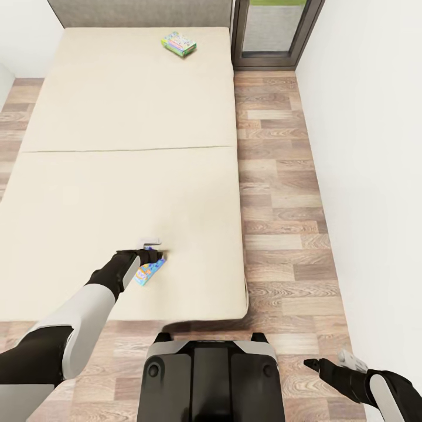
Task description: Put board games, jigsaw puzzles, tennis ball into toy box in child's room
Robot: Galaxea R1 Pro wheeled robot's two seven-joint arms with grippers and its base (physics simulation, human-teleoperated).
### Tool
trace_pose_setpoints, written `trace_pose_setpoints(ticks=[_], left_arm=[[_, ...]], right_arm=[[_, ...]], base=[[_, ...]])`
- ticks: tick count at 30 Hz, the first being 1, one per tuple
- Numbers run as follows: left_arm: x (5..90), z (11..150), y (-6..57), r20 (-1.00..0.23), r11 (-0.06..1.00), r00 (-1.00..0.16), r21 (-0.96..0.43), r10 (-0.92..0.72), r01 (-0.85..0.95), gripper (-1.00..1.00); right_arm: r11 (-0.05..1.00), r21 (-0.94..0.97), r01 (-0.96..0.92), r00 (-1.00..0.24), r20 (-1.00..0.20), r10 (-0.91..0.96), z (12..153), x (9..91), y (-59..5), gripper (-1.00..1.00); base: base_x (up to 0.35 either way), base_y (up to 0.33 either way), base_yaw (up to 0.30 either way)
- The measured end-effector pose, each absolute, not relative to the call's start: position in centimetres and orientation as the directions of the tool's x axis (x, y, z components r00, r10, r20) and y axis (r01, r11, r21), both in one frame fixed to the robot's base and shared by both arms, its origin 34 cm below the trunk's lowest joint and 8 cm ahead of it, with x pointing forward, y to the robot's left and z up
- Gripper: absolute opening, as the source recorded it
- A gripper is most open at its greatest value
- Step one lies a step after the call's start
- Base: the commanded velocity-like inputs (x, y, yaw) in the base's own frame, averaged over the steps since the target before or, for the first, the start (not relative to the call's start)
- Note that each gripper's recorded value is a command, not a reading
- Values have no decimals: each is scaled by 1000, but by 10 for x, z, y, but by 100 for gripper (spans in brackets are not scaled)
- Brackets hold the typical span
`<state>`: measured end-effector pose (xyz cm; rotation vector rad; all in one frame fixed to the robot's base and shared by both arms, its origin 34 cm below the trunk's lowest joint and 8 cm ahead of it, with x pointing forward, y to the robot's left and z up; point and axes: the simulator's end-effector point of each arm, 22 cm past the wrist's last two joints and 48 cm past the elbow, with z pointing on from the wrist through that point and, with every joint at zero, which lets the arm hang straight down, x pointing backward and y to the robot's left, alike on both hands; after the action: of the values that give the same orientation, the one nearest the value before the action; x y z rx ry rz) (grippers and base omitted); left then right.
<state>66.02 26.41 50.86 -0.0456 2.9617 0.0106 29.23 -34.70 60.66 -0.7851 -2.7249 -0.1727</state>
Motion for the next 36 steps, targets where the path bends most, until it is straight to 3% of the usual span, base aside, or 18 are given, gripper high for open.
trace_pose_setpoints(ticks=[36], left_arm=[[660,508,264,-178,1000,-984,4,-29,-30,100]], right_arm=[[843,32,536,-806,316,500,606,293,-347,100]], base=[[-53,0,0]])
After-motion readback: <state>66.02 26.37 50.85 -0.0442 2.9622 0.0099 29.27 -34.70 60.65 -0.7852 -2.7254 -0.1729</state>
